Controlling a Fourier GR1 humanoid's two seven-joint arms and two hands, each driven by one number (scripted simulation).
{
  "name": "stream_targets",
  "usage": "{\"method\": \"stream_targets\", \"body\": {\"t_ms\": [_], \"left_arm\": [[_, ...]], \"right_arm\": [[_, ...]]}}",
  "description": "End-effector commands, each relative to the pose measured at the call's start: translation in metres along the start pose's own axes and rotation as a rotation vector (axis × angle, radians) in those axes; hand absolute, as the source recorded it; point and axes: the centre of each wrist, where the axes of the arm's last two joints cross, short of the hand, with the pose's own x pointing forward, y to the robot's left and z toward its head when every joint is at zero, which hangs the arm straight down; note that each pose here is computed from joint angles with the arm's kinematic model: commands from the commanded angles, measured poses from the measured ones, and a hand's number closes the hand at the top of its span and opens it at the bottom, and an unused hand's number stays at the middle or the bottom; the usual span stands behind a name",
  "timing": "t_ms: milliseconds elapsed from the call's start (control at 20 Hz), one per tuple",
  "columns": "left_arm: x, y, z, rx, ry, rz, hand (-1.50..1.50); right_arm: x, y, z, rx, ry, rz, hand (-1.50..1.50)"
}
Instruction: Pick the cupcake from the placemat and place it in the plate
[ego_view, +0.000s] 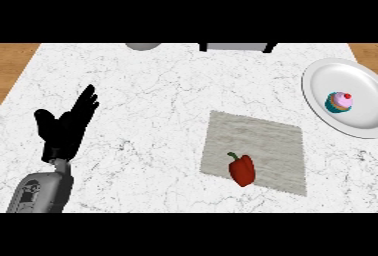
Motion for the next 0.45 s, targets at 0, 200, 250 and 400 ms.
{"method": "stream_targets", "body": {"t_ms": [0, 200, 250, 400], "left_arm": [[0.012, 0.004, -0.006, 0.001, 0.006, -0.017, 0.0], [-0.007, -0.002, 0.001, -0.008, 0.002, -0.005, 0.0], [0.012, -0.002, -0.006, -0.015, 0.014, -0.005, 0.0], [0.004, -0.009, -0.002, 0.002, -0.005, -0.003, 0.0]], "right_arm": [[-0.01, -0.007, 0.016, 0.054, -0.048, -0.04, -1.5], [-0.001, -0.017, 0.015, 0.032, -0.014, 0.013, -1.5], [-0.01, -0.016, 0.025, 0.041, -0.008, 0.013, -1.5], [-0.008, -0.025, 0.03, 0.049, -0.004, -0.002, -1.5]]}}
